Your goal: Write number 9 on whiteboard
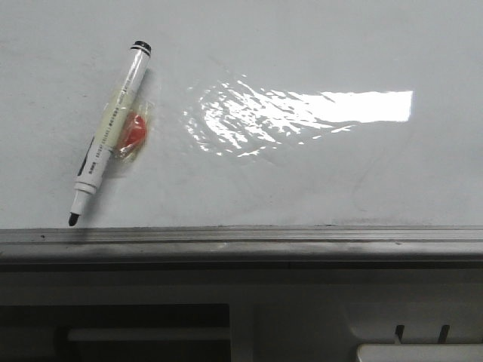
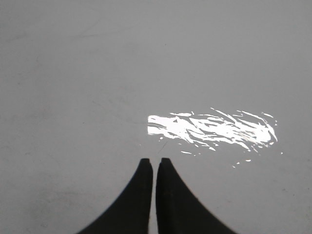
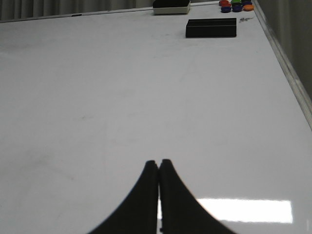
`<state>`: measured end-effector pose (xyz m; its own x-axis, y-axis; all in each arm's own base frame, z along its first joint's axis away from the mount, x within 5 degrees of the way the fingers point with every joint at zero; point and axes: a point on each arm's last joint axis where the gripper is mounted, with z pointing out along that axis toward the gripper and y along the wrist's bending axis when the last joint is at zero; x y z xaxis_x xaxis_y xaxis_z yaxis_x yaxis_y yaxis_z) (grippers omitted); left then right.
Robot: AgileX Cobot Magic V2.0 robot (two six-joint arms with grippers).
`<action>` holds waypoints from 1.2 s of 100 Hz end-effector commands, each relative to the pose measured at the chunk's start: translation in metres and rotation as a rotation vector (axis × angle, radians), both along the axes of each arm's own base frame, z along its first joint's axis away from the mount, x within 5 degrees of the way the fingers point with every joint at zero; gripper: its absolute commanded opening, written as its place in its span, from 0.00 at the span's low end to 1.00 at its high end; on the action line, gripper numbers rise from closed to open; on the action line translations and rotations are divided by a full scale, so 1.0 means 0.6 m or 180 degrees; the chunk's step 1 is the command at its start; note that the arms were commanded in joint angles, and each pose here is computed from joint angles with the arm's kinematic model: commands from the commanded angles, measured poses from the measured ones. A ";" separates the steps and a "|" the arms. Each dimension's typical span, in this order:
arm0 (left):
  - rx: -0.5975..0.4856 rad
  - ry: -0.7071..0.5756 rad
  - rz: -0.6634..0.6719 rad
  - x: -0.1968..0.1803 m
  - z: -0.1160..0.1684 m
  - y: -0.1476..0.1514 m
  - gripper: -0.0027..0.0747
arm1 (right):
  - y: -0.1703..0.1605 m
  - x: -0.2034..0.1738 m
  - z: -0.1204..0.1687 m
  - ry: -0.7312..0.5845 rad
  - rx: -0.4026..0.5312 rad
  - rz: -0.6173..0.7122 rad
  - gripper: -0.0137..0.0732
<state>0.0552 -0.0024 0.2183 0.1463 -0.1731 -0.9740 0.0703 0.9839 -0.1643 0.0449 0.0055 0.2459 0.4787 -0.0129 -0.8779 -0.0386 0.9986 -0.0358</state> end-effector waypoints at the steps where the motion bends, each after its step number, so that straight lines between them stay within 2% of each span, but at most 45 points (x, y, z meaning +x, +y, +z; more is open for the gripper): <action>1: -0.0290 -0.0224 0.0003 -0.003 -0.003 0.003 0.01 | 0.001 -0.001 -0.009 -0.0045 -0.0029 -0.0007 0.08; 10: -0.0203 -0.0303 -0.0003 -0.009 0.026 0.002 0.01 | -0.003 0.004 -0.013 0.0263 0.0000 -0.0071 0.08; 23: -0.0019 -0.0027 -0.0019 -0.015 0.079 0.000 0.01 | -0.010 0.008 -0.003 0.0849 0.0069 -0.0208 0.08; 30: -0.0014 0.0034 -0.0030 -0.019 0.116 -0.001 0.01 | -0.013 0.010 0.008 0.1131 0.0277 -0.0200 0.08; 38: 0.0077 0.0063 -0.0008 -0.021 0.154 0.000 0.01 | -0.012 0.016 0.026 0.1386 0.0647 -0.0082 0.08; 43: 0.0202 0.0134 0.0037 -0.019 0.168 0.001 0.01 | -0.011 0.019 0.042 0.1469 0.0755 -0.0040 0.08; 52: 0.0413 0.0181 0.0117 -0.010 0.180 0.003 0.01 | -0.011 0.030 0.058 0.1561 0.0752 -0.0052 0.08; 65: 0.0461 0.0168 0.0127 -0.002 0.182 0.003 0.02 | -0.012 0.046 0.066 0.1587 0.0755 -0.0060 0.08; 70: 0.0455 0.0128 0.0109 -0.001 0.182 0.002 0.06 | -0.012 0.050 0.066 0.1592 0.0756 -0.0062 0.08; 74: 0.0439 0.0070 0.0102 -0.001 0.184 0.002 0.13 | -0.012 0.052 0.066 0.1603 0.0756 -0.0064 0.08; 89: 0.0436 -0.0114 0.0084 0.007 0.179 0.000 0.57 | -0.013 0.059 0.067 0.1567 0.0757 -0.0064 0.08; 94: 0.0435 -0.0176 0.0076 0.010 0.173 -0.001 0.66 | -0.013 0.060 0.067 0.1573 0.0757 -0.0065 0.08; 100: 0.0368 -0.0306 0.0054 0.013 0.170 -0.002 0.69 | -0.013 0.060 0.064 0.1629 0.0758 -0.0069 0.08; 109: 0.0349 -0.0392 0.0027 0.022 0.164 -0.003 0.65 | -0.013 0.060 0.062 0.1686 0.0759 -0.0074 0.08; 120: 0.0381 -0.0129 -0.0120 0.047 0.150 -0.011 0.57 | -0.012 0.060 0.053 0.1850 0.0761 -0.0086 0.08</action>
